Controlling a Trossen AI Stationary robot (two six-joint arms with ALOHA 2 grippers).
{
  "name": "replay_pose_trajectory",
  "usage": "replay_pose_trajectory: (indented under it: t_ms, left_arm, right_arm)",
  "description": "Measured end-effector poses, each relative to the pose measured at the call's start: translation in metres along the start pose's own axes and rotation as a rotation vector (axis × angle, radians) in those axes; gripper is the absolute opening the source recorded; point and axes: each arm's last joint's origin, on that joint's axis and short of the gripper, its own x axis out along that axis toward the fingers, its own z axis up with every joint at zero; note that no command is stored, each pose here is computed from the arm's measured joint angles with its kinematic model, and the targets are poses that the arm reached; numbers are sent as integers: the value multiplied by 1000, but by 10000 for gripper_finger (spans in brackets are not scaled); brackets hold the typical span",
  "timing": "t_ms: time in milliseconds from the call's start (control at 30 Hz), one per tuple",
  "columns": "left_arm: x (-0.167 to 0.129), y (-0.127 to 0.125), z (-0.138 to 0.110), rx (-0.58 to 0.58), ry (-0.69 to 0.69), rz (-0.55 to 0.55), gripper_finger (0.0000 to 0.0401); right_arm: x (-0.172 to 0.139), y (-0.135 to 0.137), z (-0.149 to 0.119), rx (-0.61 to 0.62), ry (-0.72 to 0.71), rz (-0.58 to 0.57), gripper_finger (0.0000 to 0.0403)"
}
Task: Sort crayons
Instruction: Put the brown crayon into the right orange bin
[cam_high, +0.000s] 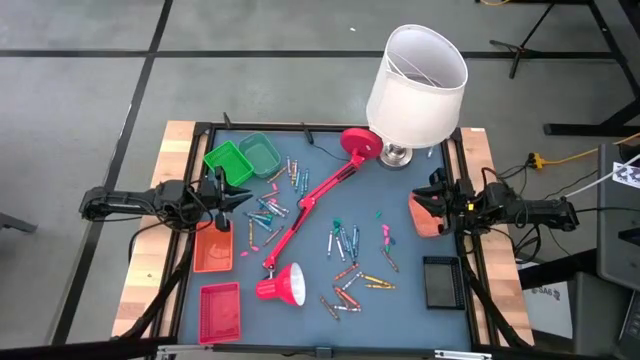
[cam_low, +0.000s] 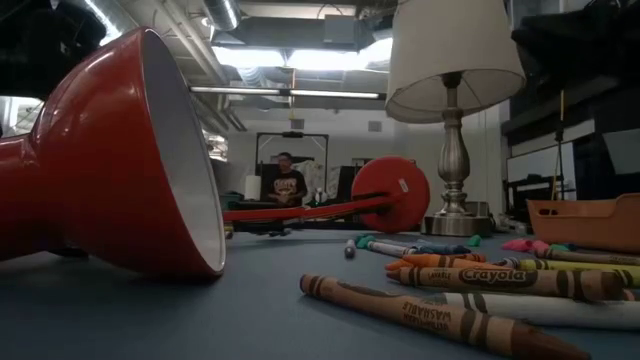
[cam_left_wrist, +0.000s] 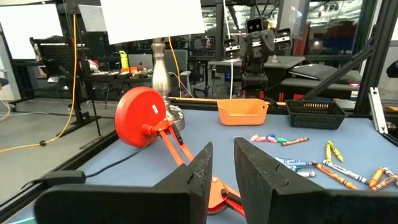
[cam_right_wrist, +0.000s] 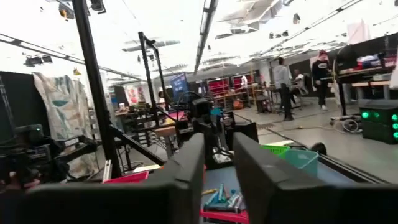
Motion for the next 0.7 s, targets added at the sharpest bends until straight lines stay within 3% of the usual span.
replay_pose_trajectory:
  t_ms: [233, 400, 700]
  left_arm:
    - [0, 0, 3, -9, -35, 0, 53]
    - [0, 0, 4, -10, -39, 0, 53]
    - [0, 0, 4, -10, -39, 0, 53]
  right_arm:
    - [15, 5, 13, -14, 76, 49, 155]
    - [34, 8, 16, -61, 181, 92, 154]
    - [74, 23, 39, -37, 393, 219, 152]
